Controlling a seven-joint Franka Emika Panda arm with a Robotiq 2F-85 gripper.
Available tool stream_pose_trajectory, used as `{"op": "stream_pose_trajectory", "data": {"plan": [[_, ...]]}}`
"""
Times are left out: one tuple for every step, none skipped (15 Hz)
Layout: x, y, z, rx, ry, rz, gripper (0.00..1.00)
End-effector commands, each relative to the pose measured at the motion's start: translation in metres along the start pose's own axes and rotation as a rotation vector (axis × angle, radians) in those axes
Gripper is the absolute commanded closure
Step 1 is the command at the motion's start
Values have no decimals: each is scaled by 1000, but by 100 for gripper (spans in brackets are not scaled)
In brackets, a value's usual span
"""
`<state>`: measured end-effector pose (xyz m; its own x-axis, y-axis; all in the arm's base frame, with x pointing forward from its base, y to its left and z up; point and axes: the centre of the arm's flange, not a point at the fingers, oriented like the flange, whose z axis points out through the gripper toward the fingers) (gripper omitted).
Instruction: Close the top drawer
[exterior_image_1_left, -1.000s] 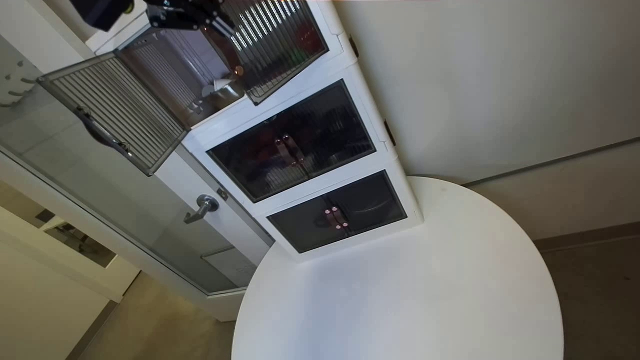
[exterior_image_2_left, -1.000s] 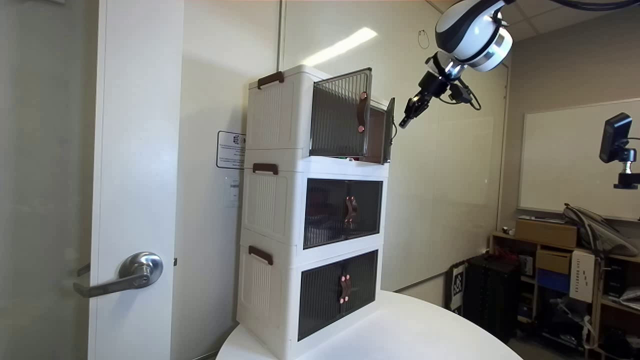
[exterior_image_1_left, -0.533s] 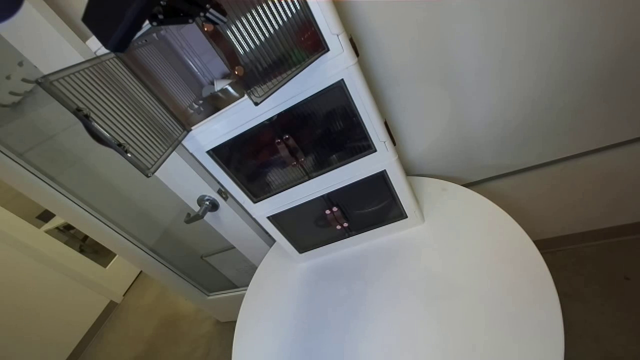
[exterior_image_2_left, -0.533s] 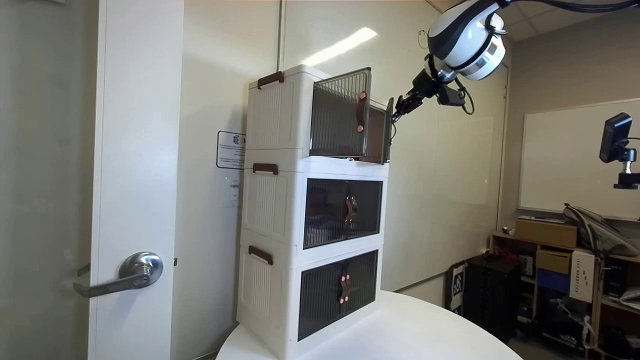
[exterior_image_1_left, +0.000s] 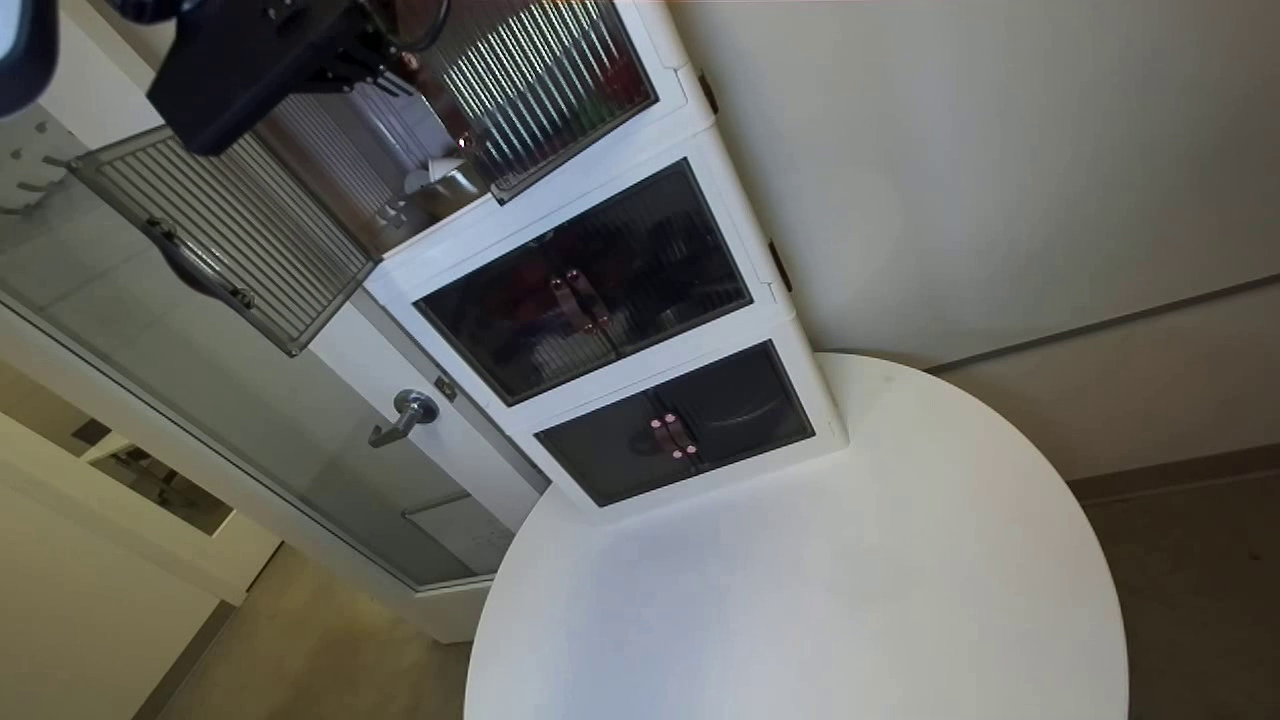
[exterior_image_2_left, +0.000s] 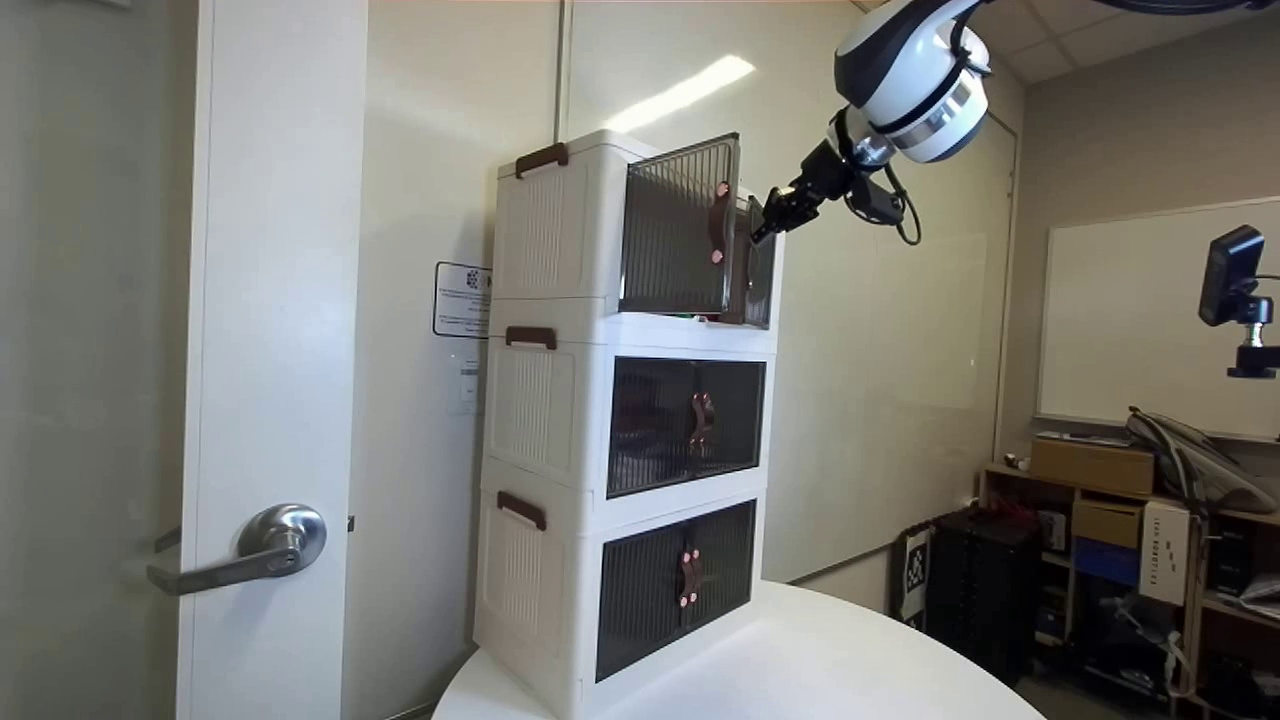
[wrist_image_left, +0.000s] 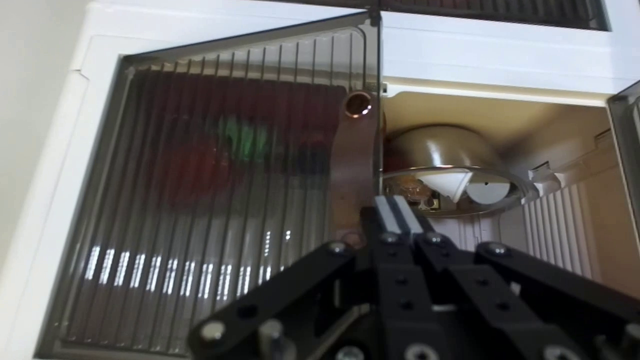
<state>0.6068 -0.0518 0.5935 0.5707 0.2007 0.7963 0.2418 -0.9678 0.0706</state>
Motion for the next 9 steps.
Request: {"op": "stream_pose_trajectory", "data": {"plan": [[1,-13,17,39,21,-7,100],[0,-19,24,39,22,-17,100],[-1,-23,30,39,22,-29,100],[-1,-27,35,38,21,-39,100],[-3,-30,39,39,14,-47,100],[-5,-31,40,38,5,-57,100],[-7,-30,40,42,-26,-78,100],[-8,-28,38,54,-69,-101,100],[-7,-24,34,89,-153,-137,100]]}}
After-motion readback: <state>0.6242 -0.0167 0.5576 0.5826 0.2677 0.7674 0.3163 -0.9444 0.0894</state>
